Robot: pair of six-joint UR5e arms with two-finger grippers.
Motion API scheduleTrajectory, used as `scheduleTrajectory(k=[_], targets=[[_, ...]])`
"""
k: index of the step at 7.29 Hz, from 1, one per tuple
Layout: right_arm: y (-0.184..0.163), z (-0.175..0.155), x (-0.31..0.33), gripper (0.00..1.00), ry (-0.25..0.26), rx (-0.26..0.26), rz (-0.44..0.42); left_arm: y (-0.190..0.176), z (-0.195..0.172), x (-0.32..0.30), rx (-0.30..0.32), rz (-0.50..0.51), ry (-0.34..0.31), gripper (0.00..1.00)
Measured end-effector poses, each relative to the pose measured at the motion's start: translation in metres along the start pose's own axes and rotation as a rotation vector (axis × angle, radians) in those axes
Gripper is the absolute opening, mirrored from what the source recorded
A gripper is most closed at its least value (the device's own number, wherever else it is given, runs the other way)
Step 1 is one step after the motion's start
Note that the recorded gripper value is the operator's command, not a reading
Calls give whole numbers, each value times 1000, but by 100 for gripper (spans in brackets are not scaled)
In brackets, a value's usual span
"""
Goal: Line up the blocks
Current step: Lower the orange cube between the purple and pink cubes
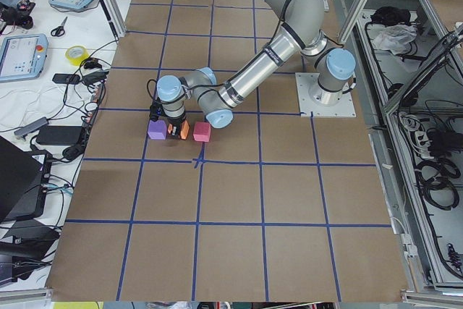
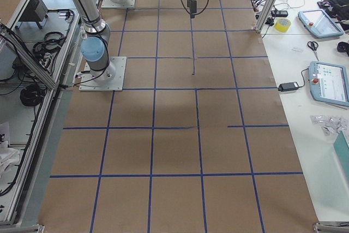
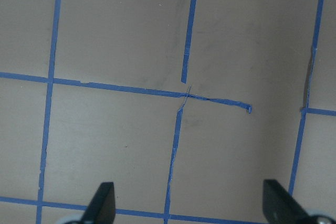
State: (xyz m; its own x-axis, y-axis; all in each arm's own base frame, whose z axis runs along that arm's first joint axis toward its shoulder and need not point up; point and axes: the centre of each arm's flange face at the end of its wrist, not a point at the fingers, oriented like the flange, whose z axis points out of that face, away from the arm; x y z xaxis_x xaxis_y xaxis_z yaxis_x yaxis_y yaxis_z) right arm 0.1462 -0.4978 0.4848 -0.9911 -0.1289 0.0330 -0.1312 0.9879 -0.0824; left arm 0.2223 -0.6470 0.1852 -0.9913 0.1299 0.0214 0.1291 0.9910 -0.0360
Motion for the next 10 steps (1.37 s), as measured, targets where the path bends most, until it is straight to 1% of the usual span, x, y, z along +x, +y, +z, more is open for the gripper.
scheduleTrajectory(k=[3, 5, 7, 10], targets=[[0, 0, 0, 100, -1, 0, 0, 0, 4, 1, 3, 3, 13, 80], [0, 0, 0, 100, -1, 2, 2, 1, 1, -6, 5, 1, 3, 81], [1, -1, 1, 100, 6, 2, 9, 11, -8, -25, 14, -21, -7, 81], [1, -2, 2, 100, 13, 1, 11, 18, -8, -33, 14, -43, -3, 81]])
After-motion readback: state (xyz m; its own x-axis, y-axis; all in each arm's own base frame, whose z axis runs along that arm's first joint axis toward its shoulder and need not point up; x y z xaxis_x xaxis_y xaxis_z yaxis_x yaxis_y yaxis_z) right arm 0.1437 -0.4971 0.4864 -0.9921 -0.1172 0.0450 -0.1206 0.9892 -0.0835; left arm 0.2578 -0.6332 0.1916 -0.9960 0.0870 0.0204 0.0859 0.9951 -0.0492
